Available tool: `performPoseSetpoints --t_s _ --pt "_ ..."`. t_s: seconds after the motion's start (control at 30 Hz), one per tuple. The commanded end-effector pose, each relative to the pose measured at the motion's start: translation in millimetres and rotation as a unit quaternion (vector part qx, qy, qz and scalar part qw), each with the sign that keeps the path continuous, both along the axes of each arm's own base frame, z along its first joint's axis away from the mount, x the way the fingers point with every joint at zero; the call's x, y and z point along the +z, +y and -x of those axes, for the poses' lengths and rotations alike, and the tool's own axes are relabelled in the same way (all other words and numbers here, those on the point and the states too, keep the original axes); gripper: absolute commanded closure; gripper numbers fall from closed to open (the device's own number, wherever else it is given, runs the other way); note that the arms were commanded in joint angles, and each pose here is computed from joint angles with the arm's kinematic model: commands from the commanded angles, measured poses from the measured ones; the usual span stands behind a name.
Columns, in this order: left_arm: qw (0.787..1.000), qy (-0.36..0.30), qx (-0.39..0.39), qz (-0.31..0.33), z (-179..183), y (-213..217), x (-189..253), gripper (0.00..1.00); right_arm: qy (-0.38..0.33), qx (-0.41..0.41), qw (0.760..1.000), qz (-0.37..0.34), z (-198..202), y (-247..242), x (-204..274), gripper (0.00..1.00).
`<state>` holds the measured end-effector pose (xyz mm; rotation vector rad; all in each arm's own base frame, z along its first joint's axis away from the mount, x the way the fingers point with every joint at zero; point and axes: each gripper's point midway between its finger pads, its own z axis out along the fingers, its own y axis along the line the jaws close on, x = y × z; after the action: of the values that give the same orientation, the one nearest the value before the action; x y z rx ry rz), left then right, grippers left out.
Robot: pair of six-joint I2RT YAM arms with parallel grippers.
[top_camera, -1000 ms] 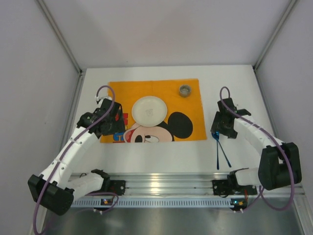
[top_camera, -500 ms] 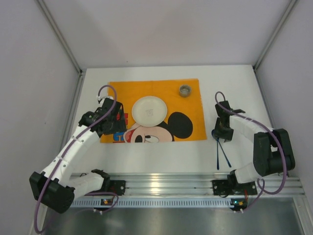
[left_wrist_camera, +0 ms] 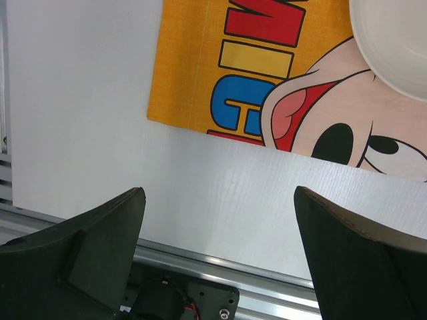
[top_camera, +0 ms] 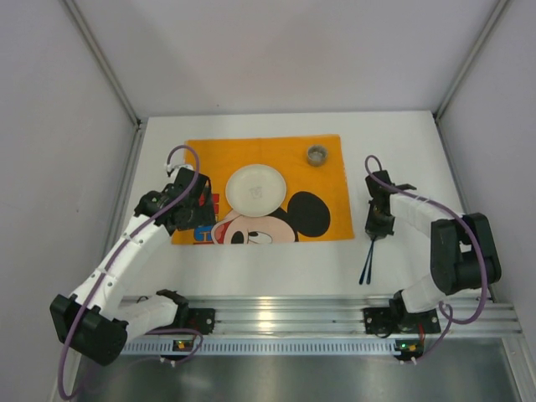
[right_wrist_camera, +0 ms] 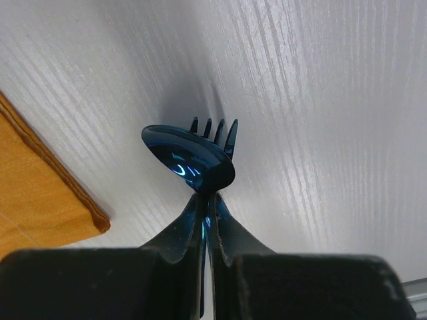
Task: Set the dinner table for one person
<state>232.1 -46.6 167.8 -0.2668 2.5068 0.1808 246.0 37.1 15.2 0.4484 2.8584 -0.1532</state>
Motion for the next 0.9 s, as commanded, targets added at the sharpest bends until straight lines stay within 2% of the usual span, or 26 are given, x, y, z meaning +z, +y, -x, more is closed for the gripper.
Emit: performPoseSetpoints --t_s 0.0,0.23,0.5,0.63,0.7,0.8,0.83,0.87 --pt "1.000 -0.020 0.005 0.001 -5 0 4 0.01 0.015 -0.001 1.000 0.027 3 -7 -11 1.00" --pt "1.000 -0.022 0.002 0.003 -6 -1 4 0.01 -0.013 0.012 0.999 0.047 -11 -6 27 1.00" --pt "1.000 -0.019 -0.005 -0.001 -8 -2 2 0.01 -0.070 0.051 0.996 0.036 -36 32 88 1.00" --pt "1.000 -0.019 -0.005 -0.002 -8 -1 3 0.01 -0.089 0.079 0.993 -0.011 -47 74 103 1.00" --pt "1.000 -0.021 -0.006 -0.002 -8 -1 4 0.01 -0.124 0.105 0.985 -0.058 -67 107 121 1.00" --pt "1.000 -0.022 -0.009 -0.001 -8 -2 7 0.01 -0.146 0.142 0.975 -0.085 -94 150 133 1.00" --pt "1.000 -0.023 -0.010 -0.001 -9 -2 8 0.01 -0.129 0.150 0.977 -0.082 -102 162 119 1.00" --pt "1.000 -0.025 -0.011 -0.001 -9 -2 10 0.01 -0.149 0.157 0.971 -0.096 -118 176 135 1.00"
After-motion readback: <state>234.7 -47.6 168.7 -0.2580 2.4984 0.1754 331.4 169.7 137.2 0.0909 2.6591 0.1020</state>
